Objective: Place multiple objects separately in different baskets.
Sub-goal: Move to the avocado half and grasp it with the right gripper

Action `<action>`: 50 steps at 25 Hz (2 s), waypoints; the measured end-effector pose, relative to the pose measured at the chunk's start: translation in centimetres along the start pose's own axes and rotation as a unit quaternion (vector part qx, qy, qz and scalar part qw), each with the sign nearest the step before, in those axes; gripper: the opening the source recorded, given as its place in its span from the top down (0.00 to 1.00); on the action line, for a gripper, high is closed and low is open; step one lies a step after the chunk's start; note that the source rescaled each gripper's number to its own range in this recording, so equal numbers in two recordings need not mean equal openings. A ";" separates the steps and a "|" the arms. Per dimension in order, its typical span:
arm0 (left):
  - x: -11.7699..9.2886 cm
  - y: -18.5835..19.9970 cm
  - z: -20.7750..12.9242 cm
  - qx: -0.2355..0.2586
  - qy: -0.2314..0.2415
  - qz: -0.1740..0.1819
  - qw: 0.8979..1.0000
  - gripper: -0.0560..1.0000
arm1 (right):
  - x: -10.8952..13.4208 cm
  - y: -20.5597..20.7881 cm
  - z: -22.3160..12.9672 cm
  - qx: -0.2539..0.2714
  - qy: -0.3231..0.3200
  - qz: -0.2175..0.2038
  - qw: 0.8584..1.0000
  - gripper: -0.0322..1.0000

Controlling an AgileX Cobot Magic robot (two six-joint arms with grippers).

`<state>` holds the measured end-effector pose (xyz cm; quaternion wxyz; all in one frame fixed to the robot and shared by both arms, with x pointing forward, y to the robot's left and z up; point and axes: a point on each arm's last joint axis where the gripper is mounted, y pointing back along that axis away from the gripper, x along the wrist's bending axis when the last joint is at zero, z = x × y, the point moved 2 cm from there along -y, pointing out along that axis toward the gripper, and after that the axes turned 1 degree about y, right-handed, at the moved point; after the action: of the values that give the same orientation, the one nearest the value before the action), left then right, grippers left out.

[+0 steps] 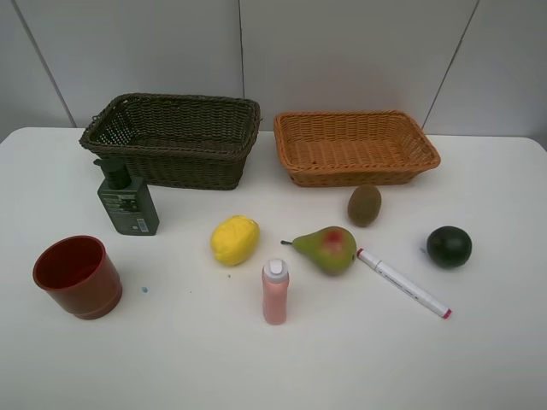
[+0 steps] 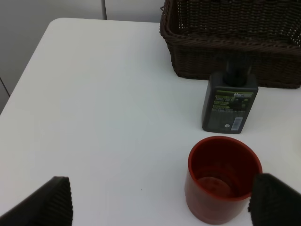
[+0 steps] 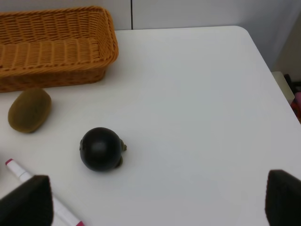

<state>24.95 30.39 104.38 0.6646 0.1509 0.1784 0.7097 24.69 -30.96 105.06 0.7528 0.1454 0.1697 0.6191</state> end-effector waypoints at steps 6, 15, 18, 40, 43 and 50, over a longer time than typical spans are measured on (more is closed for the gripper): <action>0.0 0.0 0.0 0.000 0.000 0.000 1.000 0.02 | 0.0 0.0 0.0 0.000 0.000 0.000 1.000 0.02; 0.0 0.0 0.0 0.000 0.000 0.000 1.000 0.02 | 0.0 0.0 0.0 0.000 0.000 0.000 1.000 0.02; 0.0 0.0 0.0 0.000 0.000 0.000 1.000 0.02 | 0.0 0.0 0.0 0.000 0.000 0.000 1.000 0.02; 0.0 0.0 0.0 0.000 0.000 0.000 1.000 0.02 | 0.0 0.0 0.0 0.000 0.000 0.000 1.000 0.02; 0.0 0.0 0.0 0.000 0.000 0.000 1.000 0.02 | 0.0 0.0 0.0 0.000 0.000 0.000 1.000 0.02; 0.0 0.0 0.0 0.000 0.000 0.000 1.000 0.02 | 0.0 0.0 0.0 0.000 0.000 0.000 1.000 0.02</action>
<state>24.95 30.39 104.38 0.6646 0.1509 0.1784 0.7097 24.69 -30.96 105.06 0.7528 0.1454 0.1697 0.6191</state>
